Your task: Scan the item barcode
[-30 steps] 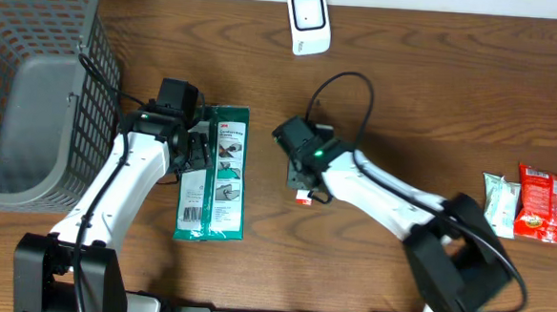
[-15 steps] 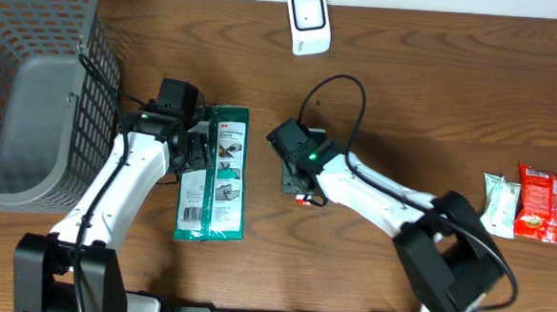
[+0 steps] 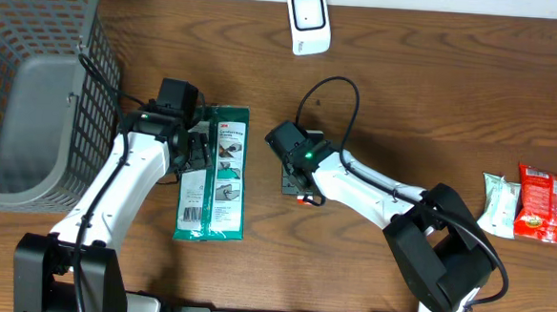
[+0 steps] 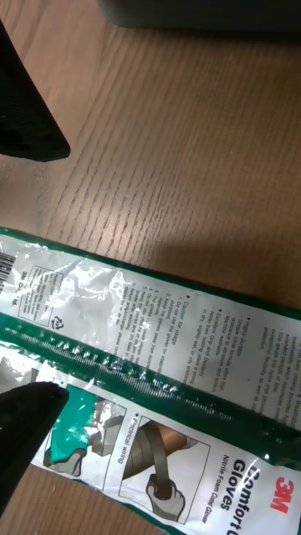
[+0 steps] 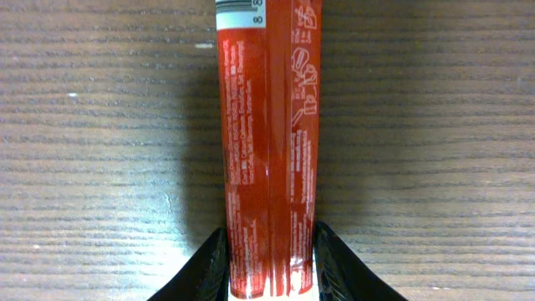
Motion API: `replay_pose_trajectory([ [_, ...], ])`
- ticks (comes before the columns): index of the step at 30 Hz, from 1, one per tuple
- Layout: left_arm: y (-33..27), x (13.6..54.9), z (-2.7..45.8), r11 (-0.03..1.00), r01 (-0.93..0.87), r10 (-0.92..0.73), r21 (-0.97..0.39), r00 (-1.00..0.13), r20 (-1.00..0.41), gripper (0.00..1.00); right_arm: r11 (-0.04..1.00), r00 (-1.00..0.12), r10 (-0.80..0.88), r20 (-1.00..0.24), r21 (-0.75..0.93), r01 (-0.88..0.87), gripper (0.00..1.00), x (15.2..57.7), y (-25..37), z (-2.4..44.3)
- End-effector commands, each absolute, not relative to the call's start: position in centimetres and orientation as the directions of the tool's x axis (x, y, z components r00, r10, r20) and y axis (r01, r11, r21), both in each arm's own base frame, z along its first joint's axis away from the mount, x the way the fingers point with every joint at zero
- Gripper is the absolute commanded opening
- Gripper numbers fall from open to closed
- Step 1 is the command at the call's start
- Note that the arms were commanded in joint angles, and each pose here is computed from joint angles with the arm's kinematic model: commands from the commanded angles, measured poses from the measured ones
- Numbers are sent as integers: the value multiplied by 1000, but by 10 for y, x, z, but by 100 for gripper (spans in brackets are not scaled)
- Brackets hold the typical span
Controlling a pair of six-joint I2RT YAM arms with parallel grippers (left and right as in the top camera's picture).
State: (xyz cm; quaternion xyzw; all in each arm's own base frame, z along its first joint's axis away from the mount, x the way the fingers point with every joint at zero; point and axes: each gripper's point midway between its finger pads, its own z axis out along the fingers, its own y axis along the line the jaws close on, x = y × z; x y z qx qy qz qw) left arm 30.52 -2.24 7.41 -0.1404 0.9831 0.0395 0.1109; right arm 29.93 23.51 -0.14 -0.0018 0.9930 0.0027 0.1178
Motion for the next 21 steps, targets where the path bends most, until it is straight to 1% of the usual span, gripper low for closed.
replay_pose_trajectory([
  [1,-20,310,81,957,-288,-269,43,-930,-251,85,1000,-967,-7,-255,19,-12,31,302,230,12],
  [3,-20,310,81,957,-288,-269,43,-930,-251,85,1000,-964,-9,-264,25,-16,35,303,230,18],
  [7,-20,310,81,957,-288,-269,43,-930,-250,85,999,-962,-14,-272,31,-24,40,304,232,20],
  [13,-20,310,81,957,-288,-269,43,-930,-251,85,999,-963,-35,-267,-1,-36,40,301,229,17],
  [21,-20,310,81,957,-288,-269,43,-930,-251,85,999,-966,-53,-255,-22,-48,36,299,231,4],
])
